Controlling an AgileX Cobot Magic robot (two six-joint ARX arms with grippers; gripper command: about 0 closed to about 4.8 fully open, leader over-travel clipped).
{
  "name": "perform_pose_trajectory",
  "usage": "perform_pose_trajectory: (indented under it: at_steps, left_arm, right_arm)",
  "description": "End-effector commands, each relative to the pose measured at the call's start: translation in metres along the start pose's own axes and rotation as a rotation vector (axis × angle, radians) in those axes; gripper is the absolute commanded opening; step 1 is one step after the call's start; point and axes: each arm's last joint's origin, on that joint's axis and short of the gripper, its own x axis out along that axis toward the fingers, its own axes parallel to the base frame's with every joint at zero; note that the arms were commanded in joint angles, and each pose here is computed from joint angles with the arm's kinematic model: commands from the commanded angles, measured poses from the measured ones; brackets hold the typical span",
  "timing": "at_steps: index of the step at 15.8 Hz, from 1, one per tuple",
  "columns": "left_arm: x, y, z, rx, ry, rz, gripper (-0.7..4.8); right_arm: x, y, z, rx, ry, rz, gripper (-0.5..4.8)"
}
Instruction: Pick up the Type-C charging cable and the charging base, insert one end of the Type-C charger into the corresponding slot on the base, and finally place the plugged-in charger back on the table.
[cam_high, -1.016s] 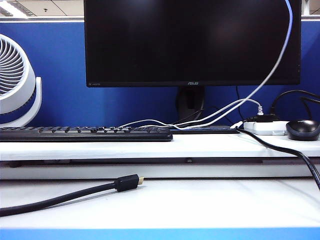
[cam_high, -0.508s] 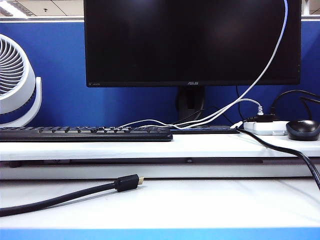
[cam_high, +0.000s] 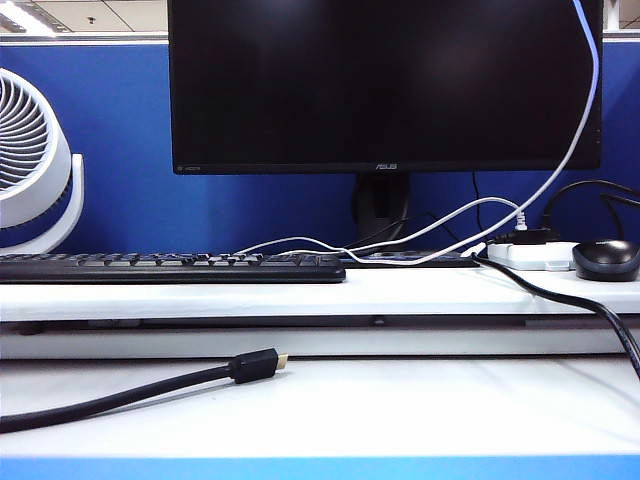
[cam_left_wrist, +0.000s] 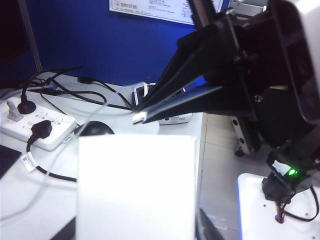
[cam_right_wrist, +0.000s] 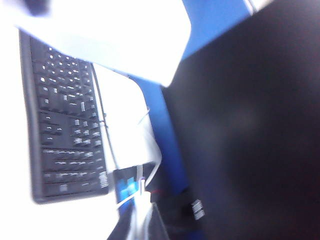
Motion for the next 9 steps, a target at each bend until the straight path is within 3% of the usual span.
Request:
perform_pose_trajectory:
  at_steps: [1, 2, 3, 5, 9]
  left_arm:
    - [-0.002, -0.001, 0.005, -0.049, -0.024, -0.015, 2.68]
    - [-0.002, -0.002, 0.005, -0.070, -0.027, -0.031, 2.68]
    - [-0.002, -0.003, 0.005, -0.112, -0.031, -0.063, 2.68]
    - [-0.002, -0.005, 0.005, -0.195, -0.038, -0.139, 2.68]
    - [-0.003, -0.008, 0.006, -0.287, -0.040, -0.260, 2.68]
  right_arm:
    - [-0.002, -0.012, 0.007, -0.294, -0.062, -0.119, -0.01]
    - [-0.002, -0.015, 0.009, -0.375, -0.072, -0.157, -0.01]
    - [-0.003, -0.019, 0.013, -0.529, -0.102, -0.208, -0.01]
    - [-0.003, -0.018, 0.016, -0.746, -0.189, -0.206, -0.01]
    - [-0.004, -0.015, 0.020, -0.934, -0.356, -0.196, -0.01]
